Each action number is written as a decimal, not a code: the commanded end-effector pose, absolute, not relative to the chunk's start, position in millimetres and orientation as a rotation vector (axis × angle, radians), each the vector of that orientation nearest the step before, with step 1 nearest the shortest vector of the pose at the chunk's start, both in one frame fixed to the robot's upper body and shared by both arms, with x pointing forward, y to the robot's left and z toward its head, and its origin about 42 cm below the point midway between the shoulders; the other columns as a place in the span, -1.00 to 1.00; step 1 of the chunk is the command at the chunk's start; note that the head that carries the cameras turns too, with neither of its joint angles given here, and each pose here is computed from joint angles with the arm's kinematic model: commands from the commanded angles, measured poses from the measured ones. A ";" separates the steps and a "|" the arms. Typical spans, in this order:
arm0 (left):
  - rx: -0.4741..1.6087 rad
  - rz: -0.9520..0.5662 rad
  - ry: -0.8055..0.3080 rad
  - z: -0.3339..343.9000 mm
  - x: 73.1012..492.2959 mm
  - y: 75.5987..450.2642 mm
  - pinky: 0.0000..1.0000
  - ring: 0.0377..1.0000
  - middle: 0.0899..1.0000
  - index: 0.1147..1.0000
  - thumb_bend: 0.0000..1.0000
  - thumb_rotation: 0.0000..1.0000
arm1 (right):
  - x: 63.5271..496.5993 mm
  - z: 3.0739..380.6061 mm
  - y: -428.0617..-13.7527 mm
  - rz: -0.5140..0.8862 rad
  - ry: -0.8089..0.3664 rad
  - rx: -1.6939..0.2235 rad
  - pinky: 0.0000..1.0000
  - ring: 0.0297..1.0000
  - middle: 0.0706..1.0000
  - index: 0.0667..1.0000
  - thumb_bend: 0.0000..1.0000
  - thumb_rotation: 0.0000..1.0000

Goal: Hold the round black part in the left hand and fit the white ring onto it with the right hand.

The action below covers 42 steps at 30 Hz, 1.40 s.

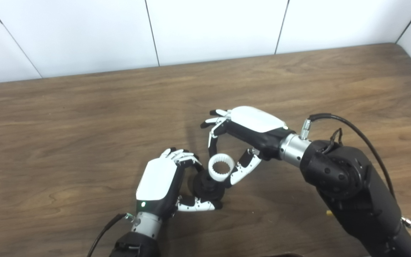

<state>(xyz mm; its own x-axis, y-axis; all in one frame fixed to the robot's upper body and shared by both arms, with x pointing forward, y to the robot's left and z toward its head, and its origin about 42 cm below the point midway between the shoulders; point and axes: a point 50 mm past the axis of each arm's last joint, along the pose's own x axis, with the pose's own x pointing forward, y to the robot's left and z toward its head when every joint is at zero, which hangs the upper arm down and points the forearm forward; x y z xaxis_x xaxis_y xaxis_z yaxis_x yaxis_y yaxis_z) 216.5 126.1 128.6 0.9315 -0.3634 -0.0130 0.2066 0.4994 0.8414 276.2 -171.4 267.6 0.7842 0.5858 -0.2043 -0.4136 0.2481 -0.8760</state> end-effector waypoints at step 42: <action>1.001 -0.424 -0.102 121.8 210.1 114.6 0.81 0.61 0.44 -0.16 0.05 -0.89 | 278.4 252.8 -158.2 0.695 -0.241 -1.150 1.00 0.97 0.75 -0.10 0.04 -0.72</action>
<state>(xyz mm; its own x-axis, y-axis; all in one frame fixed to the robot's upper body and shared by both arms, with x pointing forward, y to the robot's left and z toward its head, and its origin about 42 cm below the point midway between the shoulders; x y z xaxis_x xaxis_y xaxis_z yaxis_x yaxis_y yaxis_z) 216.2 119.2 131.4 0.9315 -0.3633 -0.0203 0.2104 0.4924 0.8445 276.6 -158.0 242.9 0.7639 0.6023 -0.2318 -0.4387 0.2213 -0.8709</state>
